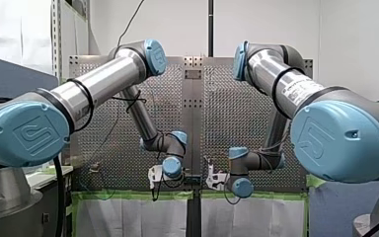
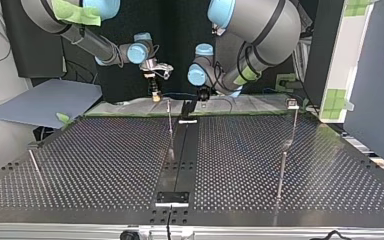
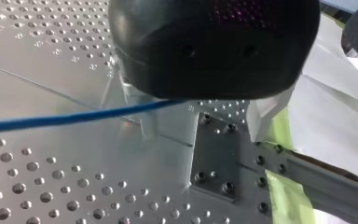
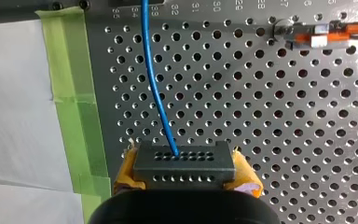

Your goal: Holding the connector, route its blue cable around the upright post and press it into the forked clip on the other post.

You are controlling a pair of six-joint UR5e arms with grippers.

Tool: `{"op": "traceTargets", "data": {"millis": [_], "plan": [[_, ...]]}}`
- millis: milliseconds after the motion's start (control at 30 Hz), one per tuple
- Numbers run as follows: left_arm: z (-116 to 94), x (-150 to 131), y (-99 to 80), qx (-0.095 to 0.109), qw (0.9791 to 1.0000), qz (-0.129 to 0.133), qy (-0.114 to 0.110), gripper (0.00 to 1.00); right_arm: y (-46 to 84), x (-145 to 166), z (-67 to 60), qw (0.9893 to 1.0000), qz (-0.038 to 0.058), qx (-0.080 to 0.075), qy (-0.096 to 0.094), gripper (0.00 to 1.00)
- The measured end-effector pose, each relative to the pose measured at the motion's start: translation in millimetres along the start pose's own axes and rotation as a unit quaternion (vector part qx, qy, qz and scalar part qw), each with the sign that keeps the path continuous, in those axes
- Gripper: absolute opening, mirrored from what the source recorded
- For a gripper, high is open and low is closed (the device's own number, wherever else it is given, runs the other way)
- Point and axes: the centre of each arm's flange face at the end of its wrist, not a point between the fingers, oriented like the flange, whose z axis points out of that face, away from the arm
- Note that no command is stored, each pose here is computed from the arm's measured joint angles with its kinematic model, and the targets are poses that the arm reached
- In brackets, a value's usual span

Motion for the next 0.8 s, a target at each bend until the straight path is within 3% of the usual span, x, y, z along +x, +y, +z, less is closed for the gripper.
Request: {"op": "traceTargets", "data": {"millis": [67, 100, 133, 167, 400, 633, 700, 767, 800], "plan": [[-1, 0, -0.4, -0.001, 1.0, 0.002, 0.0, 0.48, 0.1, 0, -0.2, 1.0, 0.0, 0.0, 0.0, 0.0], [-1, 0, -0.6, -0.002, 1.0, 0.003, -0.001, 0.48, 0.2, 0, -0.2, 1.0, 0.0001, 0.0, -0.001, 0.0], [-1, 0, -0.7, -0.002, 1.0, 0.004, 0.0, 0.34, 0.1, 0, -0.3, 1.0, 0.0001, 0.0, -0.001, 0.0], [-2, 1, -0.8, -0.002, 1.0, 0.005, 0.0, 0.3, 0.2, 0, -0.4, 1.0, 0.0001, 0.0, -0.001, 0.0], [-8, 9, 3.3, -0.001, 1.0, 0.008, 0.001, 0.27, 0.9, -1, -0.6, 1.0, 0.0002, -0.001, -0.003, 0.0], [-9, 12, -0.2, 0.018, 0.9996, 0.02, -0.004, 0.29, 3.5, 0, 0.8, 1.0, 0.0005, -0.003, -0.002, 0.0], [-9, 12, -0.9, 0.018, 0.9995, 0.025, -0.005, 0.26, 4.3, 0, 0.9, 1.0, 0.0006, -0.004, -0.002, 0.0], [-10, 12, -1.5, 0.018, 0.9994, 0.029, -0.006, 0.12, 4.8, 0, 0.9, 1.0, 0.0007, -0.004, -0.003, 0.0], [-10, 13, -1.4, 0.017, 0.9994, 0.031, -0.006, 0.12, 4.9, 0, 0.9, 1.0, 0.0007, -0.004, -0.003, 0.0]]}}
